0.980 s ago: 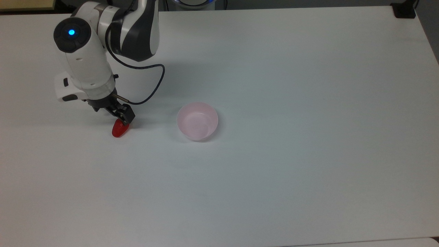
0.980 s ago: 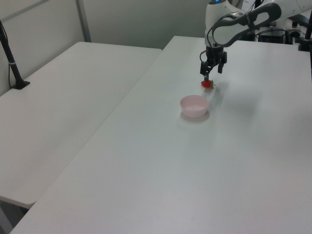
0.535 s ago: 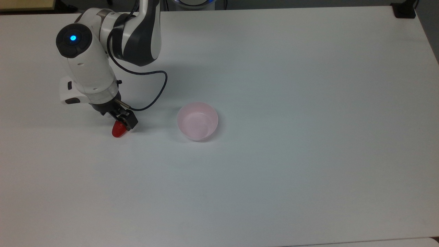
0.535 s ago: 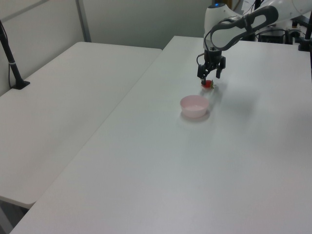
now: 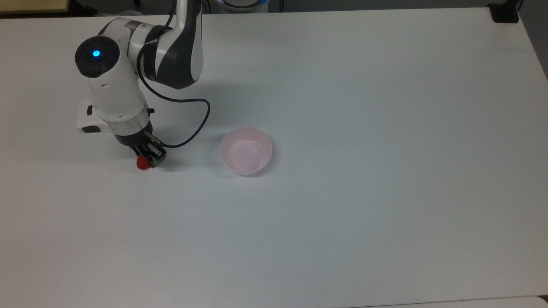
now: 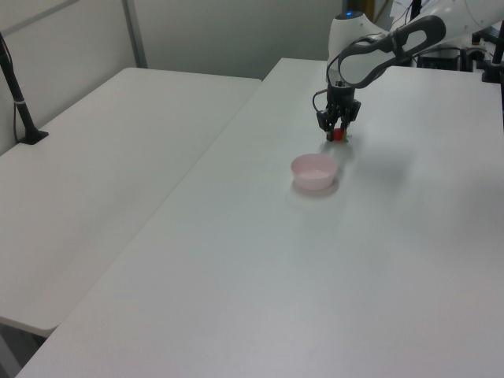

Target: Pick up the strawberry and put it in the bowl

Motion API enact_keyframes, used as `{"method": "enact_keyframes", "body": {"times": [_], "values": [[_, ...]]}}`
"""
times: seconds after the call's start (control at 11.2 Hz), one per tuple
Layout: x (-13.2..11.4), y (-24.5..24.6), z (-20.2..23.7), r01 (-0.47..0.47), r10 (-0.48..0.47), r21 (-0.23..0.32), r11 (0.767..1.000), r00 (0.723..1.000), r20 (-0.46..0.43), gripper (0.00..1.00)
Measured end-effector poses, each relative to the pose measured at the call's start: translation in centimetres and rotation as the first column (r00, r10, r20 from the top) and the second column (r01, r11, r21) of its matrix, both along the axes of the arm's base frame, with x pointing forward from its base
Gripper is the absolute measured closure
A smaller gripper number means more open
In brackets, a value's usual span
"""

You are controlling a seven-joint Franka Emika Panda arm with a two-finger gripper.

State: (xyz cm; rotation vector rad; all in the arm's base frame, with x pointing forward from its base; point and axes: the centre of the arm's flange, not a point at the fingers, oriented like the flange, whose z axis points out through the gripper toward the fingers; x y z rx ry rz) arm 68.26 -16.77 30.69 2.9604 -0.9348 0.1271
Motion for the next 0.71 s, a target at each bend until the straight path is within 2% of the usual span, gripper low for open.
{"method": "enact_keyframes", "body": {"times": [0.36,0.71], "values": [[0.1,0.1,0.3,-0.002,0.002,-0.001,1.0,1.0,0.008,0.62],[0.9,4.1,4.4,-0.058,0.057,0.014,0.998,0.997,0.058,0.62]]}}
